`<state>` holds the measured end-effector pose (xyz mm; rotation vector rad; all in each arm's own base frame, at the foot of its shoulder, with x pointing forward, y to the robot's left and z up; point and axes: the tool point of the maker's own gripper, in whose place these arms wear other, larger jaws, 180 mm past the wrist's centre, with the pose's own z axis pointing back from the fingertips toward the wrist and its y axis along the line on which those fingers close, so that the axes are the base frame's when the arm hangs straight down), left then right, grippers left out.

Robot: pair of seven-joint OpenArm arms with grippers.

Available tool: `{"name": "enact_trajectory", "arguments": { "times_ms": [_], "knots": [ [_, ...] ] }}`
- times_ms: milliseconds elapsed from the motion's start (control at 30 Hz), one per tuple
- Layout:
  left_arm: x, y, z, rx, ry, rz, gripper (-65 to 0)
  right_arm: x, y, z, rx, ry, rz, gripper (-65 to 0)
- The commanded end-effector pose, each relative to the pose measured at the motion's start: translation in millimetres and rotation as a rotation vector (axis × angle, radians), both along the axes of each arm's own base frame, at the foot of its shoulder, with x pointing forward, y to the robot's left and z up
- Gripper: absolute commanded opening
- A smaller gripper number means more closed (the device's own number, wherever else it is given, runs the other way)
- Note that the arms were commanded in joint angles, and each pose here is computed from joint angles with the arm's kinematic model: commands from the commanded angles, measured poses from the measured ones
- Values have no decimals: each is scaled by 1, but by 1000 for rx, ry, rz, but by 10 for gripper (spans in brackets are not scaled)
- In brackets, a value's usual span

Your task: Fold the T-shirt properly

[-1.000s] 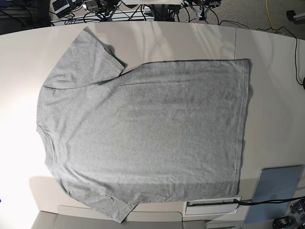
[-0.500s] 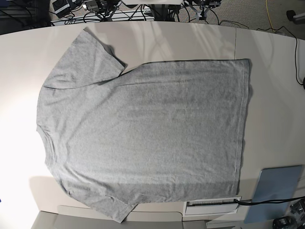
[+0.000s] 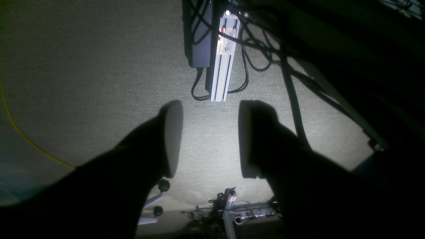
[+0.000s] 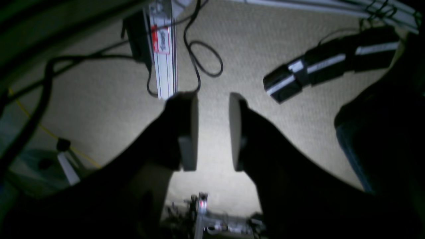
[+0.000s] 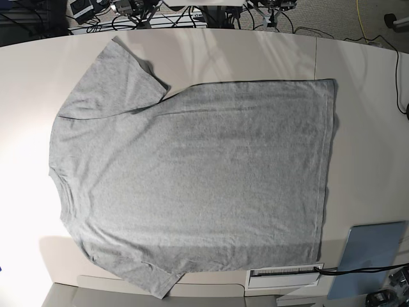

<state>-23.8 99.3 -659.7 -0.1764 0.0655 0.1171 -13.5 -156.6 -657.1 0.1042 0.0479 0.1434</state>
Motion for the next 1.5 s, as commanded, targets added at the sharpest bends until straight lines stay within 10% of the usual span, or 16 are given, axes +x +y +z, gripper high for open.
{"name": "enact_trajectory", "arguments": {
  "times_ms": [0, 467, 833, 1033, 1467],
  "knots": [
    [-8, 2, 1, 0, 7, -3, -365, -4, -9, 1, -9, 7, -1, -484],
    [-26, 33, 49, -42, -155, 6, -365, -56, -65, 35, -100, -47, 52, -484],
    [1, 94, 157, 2, -360, -100, -365, -43, -91, 147, -54, -210, 171, -484],
    [47, 109, 226, 111, -533, -213, -365, -18, -83, 217, -56, -310, 368, -484],
    [178, 106, 283, 144, -817, -185, -365, 77, -104, 321, -269, -577, 441, -484]
  ]
}}
